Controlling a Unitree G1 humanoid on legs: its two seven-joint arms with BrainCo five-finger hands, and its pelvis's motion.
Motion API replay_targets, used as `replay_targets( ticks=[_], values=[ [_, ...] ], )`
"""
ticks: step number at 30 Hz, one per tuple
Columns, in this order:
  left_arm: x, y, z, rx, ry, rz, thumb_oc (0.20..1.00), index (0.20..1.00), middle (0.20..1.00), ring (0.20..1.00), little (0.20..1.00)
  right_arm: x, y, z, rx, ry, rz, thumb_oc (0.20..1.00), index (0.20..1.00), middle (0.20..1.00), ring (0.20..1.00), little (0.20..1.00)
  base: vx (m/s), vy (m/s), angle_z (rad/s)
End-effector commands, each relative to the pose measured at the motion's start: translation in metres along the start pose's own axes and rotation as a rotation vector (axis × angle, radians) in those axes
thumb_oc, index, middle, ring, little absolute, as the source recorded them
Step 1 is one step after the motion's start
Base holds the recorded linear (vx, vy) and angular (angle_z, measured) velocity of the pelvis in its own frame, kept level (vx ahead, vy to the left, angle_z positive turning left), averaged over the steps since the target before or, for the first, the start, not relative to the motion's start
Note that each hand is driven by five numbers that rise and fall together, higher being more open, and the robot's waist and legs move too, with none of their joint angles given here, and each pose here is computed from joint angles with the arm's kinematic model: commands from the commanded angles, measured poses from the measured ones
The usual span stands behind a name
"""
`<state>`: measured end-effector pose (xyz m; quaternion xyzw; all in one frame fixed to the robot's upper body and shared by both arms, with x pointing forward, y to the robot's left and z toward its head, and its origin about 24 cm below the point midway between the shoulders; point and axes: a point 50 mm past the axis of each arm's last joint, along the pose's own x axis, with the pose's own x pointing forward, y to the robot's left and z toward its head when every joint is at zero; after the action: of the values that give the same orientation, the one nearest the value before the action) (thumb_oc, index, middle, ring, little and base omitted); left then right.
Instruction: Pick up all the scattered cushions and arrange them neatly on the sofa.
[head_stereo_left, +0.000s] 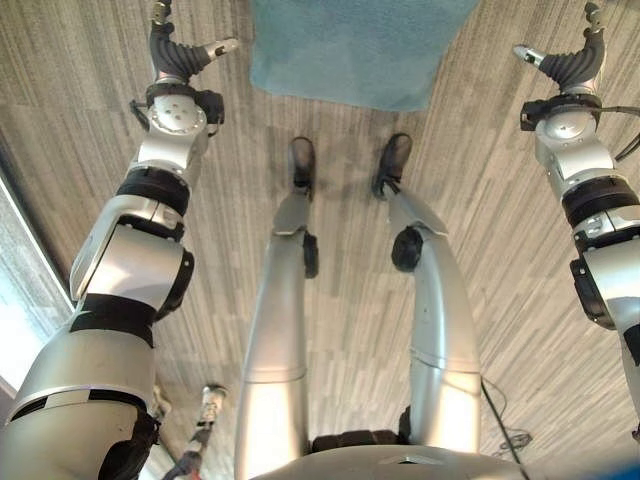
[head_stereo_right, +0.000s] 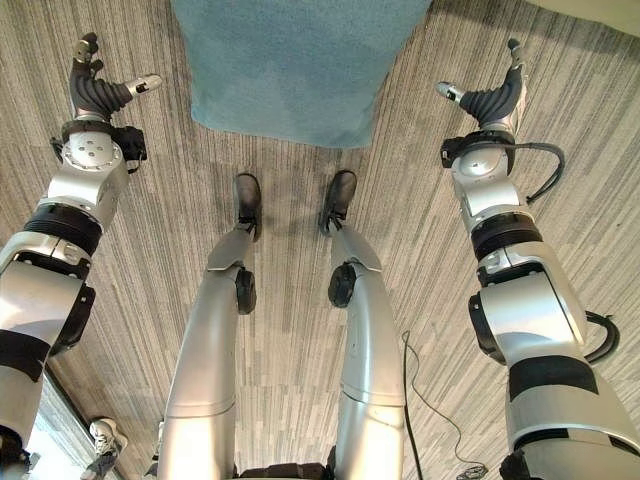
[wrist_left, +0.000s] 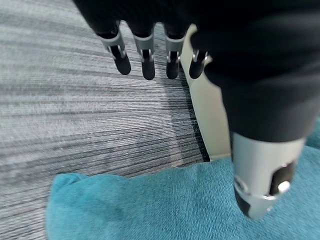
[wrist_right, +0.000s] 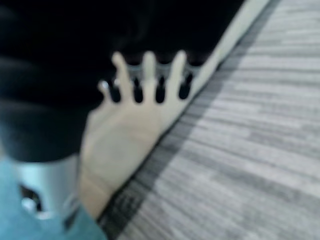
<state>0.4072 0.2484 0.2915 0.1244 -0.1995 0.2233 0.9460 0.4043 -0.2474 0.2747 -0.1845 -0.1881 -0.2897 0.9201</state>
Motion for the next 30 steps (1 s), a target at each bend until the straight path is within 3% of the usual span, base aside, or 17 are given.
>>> replay_targets(
  ticks=[1, 17, 30],
  values=[
    [-0.005, 0.011, -0.018, -0.069, 0.039, 0.065, 1.000, 1.000, 1.000, 1.000, 1.000, -0.009, 0.007, -0.012, 0.036, 0.017, -0.010, 1.000, 1.000, 1.000, 1.000, 1.000, 0.05, -0.013, -0.04],
    [-0.001, -0.037, 0.049, -0.237, -0.109, -0.019, 1.000, 1.000, 1.000, 1.000, 1.000, -0.009, 0.030, 0.029, 0.146, -0.055, 0.031, 1.000, 1.000, 1.000, 1.000, 1.000, 0.01, 0.000, 0.00],
    [-0.008, -0.067, 0.067, -0.421, -0.093, -0.120, 1.000, 1.000, 1.000, 1.000, 1.000, -0.008, 0.043, 0.065, 0.226, -0.112, 0.060, 1.000, 1.000, 1.000, 1.000, 1.000, 0.00, 0.000, 0.00]
  ],
)
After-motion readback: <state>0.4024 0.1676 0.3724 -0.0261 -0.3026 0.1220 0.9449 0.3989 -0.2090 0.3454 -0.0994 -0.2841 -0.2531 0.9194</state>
